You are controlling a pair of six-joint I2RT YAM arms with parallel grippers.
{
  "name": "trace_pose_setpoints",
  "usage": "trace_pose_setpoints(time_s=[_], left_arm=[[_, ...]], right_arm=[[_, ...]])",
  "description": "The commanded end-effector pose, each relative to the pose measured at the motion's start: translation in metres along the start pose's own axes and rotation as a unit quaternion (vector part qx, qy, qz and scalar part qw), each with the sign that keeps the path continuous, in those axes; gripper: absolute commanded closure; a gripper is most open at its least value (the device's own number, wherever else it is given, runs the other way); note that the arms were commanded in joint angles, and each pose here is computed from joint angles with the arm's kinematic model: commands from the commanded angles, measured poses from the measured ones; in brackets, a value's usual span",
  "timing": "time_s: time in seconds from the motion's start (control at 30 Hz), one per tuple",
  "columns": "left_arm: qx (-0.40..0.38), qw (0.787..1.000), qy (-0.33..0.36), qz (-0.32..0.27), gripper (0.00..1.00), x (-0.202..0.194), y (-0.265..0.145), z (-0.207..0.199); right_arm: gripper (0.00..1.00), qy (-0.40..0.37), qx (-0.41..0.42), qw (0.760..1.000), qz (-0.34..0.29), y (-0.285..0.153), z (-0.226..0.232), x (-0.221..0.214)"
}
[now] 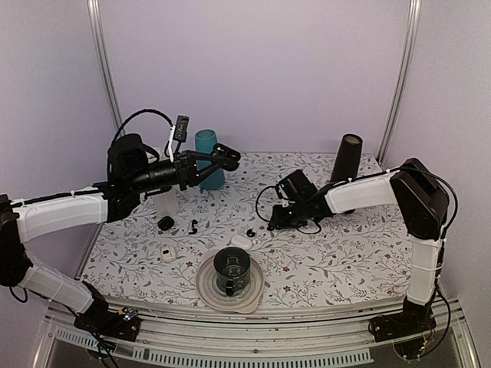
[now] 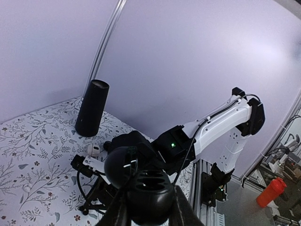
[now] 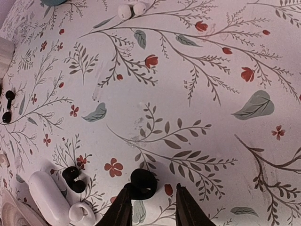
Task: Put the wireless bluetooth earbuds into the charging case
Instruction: Adjust the left earbud at the center of the board.
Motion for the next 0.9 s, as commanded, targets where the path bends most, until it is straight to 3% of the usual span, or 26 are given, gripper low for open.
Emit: trace_pose_setpoints(time_s=[0.0, 0.27, 0.43, 0.87], left_arm=[[0.002, 1.000, 0.016, -0.012, 1.00, 0.010, -0.005, -0.001], [0.002, 1.000, 0.017, -0.012, 1.00, 0.009, -0.006, -0.001], [0.001, 1.000, 0.017, -0.013, 1.00, 0.009, -0.007, -0.002], [0.002, 1.000, 0.017, -0.014, 1.00, 0.008, -0.008, -0.002]], right_arm=[[0.67, -0.033, -0.008, 0.999, -0.016, 0.001, 0.006, 0.007], [0.58, -0.074, -0.028, 0.997, -0.016, 0.013, 0.014, 0.019], [0.57, -0.097, -0.056, 0.994, 0.005, 0.027, 0.014, 0.019], [0.66, -0.121, -0.125, 0.984, 0.032, 0.026, 0.002, 0.014]])
Point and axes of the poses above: each gripper's point midway between its finger pads, its own y axis out along the fingers, its own z axis along the line the jaws close on, x = y × z, the point moved 8 cm from there along -y, back along the fingers, and after that the axes turned 11 degrees about y, right-handed, at the moved point
